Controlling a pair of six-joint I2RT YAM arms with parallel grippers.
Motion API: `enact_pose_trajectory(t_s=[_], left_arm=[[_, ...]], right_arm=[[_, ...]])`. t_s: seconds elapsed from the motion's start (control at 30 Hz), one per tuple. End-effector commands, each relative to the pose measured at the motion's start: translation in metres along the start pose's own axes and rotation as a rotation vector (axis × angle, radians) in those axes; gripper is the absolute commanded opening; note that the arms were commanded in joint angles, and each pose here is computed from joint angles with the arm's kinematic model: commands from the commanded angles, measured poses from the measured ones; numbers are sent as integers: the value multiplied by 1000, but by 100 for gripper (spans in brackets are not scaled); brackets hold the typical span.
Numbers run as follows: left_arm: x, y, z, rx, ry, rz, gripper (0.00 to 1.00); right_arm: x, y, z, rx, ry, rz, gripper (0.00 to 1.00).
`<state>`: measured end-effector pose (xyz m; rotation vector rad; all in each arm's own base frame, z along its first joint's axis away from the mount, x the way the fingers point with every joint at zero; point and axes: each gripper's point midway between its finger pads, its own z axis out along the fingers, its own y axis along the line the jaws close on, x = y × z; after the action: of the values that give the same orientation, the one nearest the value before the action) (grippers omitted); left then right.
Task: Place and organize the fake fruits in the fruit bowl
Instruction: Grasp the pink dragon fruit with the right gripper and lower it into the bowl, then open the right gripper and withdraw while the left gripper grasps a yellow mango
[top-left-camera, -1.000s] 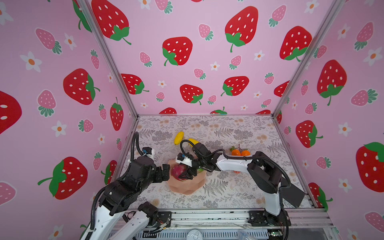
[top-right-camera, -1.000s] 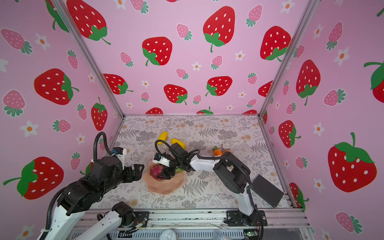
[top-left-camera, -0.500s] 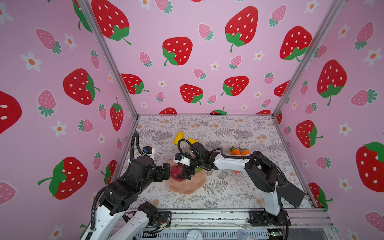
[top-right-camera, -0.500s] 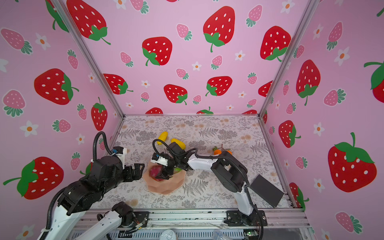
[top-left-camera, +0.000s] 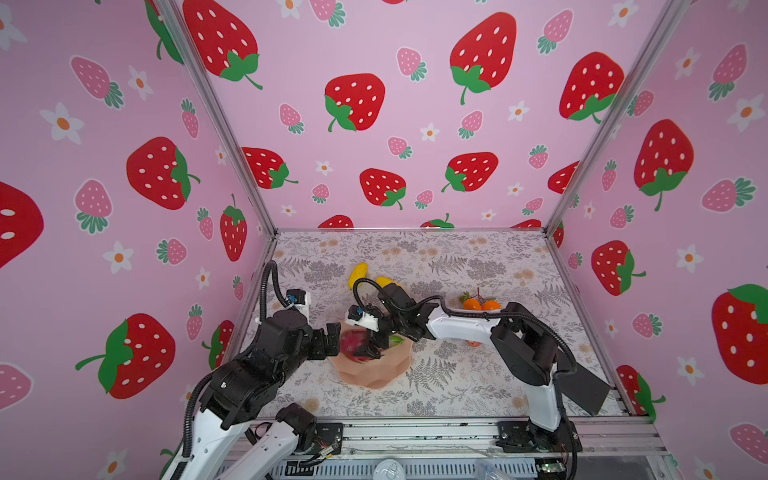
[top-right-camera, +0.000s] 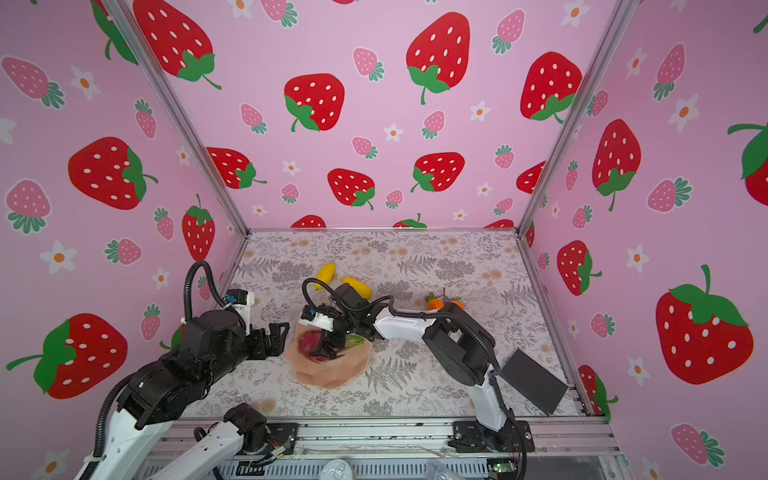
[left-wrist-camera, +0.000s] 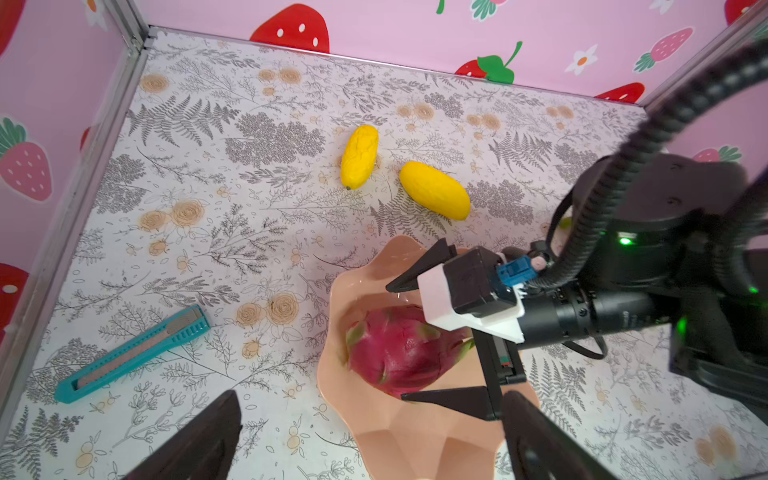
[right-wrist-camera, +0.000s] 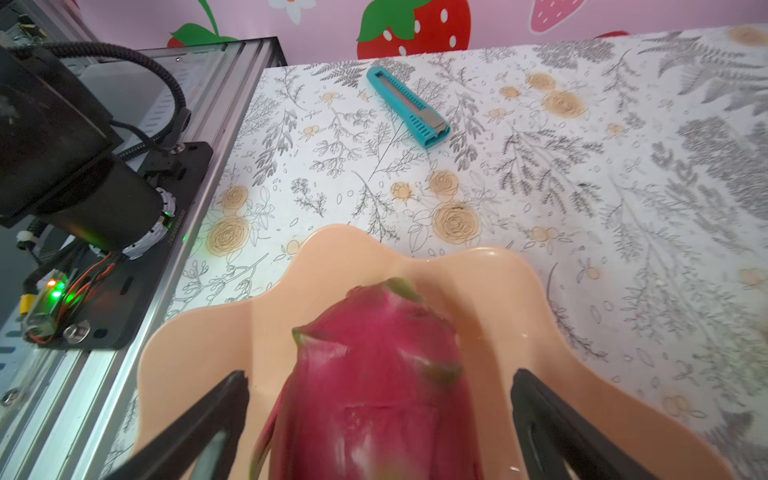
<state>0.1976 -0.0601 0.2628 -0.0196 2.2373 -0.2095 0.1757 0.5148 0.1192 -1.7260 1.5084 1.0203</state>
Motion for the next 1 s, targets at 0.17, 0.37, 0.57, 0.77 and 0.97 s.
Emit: enact_pose_trajectory(t_s=[0.17, 0.37, 0.57, 0.77, 0.97], left_arm=[[-69, 0, 50, -135, -54, 85, 99], [-94, -24, 137, 74, 15, -22, 98], [-94, -36, 248, 78, 218, 48, 92], [-76, -8, 324, -99, 360, 105, 86], [-57, 1, 352, -132, 423, 106, 82]], right_arm=[[-71, -55, -111, 349, -259, 53, 99], [14, -84, -195, 569, -303, 367, 99], [34, -65, -219, 586, -285, 389, 99], [31, -51, -217, 527, -329, 414, 99], [16, -37, -213, 430, -373, 374, 99]])
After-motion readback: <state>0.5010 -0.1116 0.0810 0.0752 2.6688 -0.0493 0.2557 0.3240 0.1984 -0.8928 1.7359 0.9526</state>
